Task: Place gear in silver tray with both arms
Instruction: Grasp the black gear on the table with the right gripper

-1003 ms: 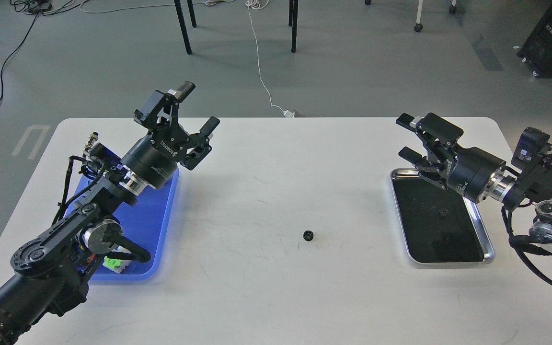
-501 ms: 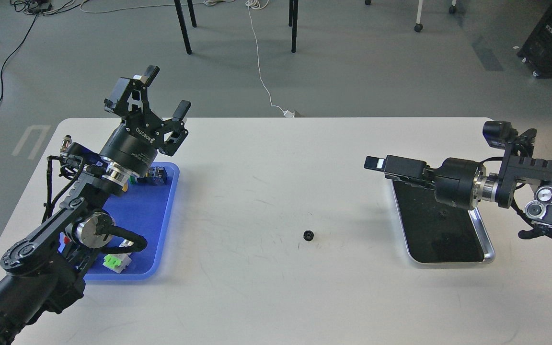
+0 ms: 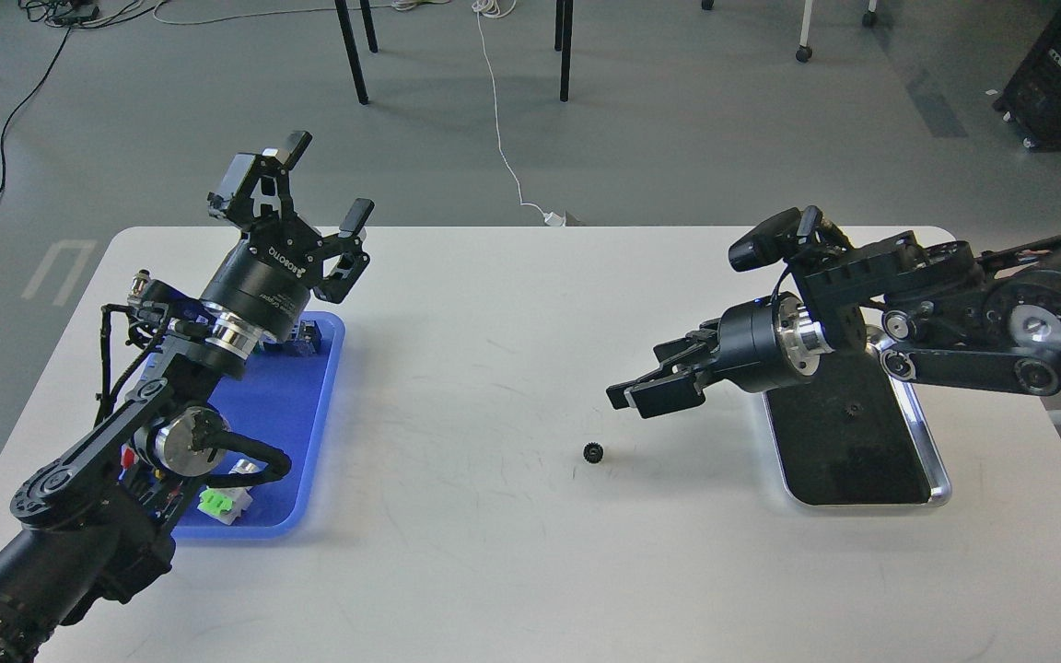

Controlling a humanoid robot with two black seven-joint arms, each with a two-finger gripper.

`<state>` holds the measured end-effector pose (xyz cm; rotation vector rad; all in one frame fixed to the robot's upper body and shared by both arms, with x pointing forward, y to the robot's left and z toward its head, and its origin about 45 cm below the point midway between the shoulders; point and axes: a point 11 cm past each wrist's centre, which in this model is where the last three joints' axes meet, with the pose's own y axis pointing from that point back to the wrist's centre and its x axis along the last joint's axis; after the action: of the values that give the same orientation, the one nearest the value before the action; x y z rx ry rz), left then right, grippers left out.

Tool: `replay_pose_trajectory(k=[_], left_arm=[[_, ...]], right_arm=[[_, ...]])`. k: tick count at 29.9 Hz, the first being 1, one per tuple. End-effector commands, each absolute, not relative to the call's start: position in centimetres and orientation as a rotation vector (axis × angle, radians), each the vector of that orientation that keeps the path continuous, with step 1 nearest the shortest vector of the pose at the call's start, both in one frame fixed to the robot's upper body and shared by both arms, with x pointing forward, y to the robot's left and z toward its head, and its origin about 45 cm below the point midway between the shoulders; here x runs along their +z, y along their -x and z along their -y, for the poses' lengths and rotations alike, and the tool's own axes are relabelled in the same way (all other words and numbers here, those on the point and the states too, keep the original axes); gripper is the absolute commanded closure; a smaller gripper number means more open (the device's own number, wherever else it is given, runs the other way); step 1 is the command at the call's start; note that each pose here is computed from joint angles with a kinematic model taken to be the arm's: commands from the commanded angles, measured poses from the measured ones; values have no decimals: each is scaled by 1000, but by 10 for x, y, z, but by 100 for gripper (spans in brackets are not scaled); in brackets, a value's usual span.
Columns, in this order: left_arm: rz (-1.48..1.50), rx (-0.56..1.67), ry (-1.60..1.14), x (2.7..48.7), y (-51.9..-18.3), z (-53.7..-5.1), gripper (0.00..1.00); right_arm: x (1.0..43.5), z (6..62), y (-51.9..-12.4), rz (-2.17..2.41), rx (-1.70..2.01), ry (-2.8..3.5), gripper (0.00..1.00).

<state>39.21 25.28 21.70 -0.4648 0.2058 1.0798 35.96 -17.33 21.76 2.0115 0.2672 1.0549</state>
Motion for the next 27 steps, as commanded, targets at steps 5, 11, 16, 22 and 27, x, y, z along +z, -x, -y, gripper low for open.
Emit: replay_pose_trajectory(k=[5,11,16,22,27], left_arm=[[-200,1087,479,221,-394,-255,2],[-199,1083,493,224,-394,-253,2],[-208,1091,504,222,-390,-255,2],[-221,1080,508,220,-389,-250,2],[-230,1073,513,220,-389,-246,2]], right_arm=[[199,135,-357,-475,1222,-1870,2],[176,131,-361,-587,1326,-1733,4],[160,127,-350,-599,1330,-1766,5],[144,134,-347,-584,1317,-1780,8],[138,135,-343,-580,1315,-1796,25]])
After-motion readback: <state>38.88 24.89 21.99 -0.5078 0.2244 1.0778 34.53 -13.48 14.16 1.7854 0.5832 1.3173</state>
